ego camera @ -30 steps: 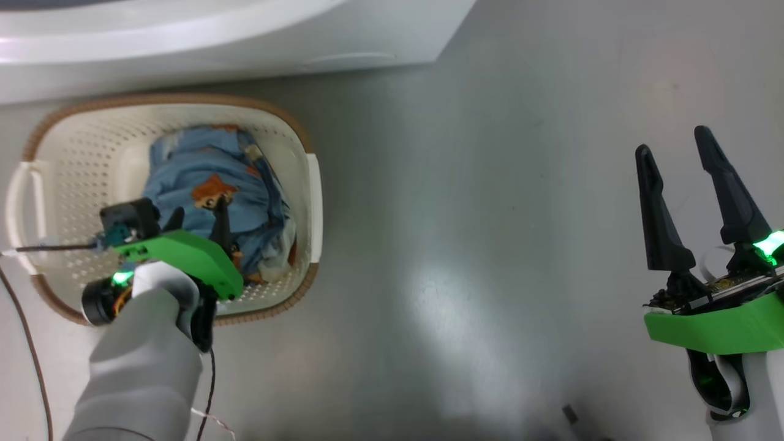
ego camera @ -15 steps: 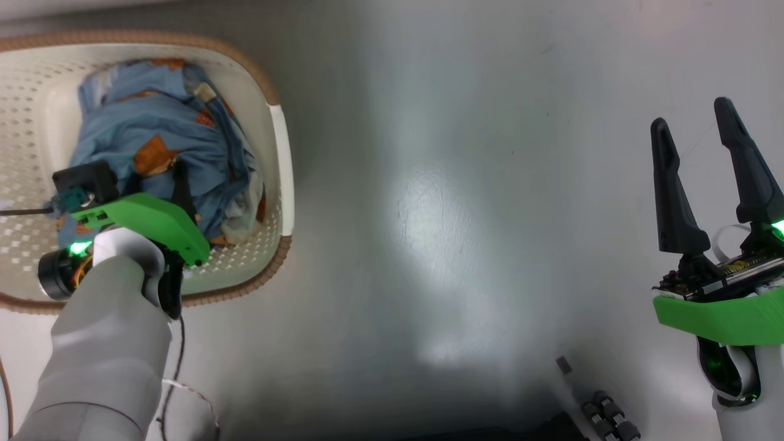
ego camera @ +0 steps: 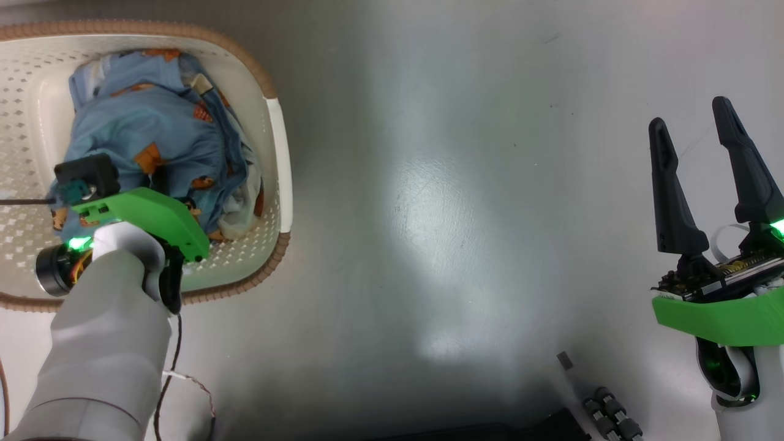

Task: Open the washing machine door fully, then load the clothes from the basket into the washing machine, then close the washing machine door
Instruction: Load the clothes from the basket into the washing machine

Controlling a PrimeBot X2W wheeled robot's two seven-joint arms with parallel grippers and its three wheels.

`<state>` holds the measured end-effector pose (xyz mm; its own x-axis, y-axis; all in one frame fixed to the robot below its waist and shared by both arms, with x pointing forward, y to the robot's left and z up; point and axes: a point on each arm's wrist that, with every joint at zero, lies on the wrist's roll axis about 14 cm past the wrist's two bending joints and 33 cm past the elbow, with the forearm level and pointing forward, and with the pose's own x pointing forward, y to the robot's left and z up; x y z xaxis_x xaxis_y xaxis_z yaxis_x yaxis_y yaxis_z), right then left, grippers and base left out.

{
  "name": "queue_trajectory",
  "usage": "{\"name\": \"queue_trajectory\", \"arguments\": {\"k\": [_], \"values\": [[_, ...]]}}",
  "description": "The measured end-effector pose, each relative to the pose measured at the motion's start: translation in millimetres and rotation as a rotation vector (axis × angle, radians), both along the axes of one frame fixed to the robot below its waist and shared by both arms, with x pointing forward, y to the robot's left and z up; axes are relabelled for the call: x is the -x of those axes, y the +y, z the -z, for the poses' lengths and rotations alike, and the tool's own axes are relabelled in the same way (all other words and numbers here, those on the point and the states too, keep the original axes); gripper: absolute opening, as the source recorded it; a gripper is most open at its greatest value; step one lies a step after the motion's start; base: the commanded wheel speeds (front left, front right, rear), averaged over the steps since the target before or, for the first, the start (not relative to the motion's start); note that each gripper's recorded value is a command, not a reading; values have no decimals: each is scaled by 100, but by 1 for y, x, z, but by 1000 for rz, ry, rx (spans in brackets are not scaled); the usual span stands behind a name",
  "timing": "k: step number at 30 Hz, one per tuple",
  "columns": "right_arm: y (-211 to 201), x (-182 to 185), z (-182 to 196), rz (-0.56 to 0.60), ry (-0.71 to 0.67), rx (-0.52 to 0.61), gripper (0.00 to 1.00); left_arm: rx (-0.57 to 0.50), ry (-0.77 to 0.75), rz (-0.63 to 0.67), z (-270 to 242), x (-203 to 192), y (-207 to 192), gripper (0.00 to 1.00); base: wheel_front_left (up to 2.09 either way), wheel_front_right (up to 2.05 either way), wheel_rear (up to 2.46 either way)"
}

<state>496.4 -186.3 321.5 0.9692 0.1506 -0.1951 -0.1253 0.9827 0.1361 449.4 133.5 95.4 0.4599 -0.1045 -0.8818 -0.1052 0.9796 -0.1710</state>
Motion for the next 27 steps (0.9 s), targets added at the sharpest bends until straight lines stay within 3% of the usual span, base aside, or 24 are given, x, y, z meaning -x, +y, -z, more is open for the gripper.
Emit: {"name": "queue_trajectory", "arguments": {"k": [9, 27], "values": [[4, -3, -8, -7, -21, -12, 100, -35, -46, 64, -14, -6, 0, 0, 0, 0, 0], [9, -2, -64, -7, -124, -28, 100, -103, -394, 85, -110, -54, 7, 0, 0, 0, 0]]}}
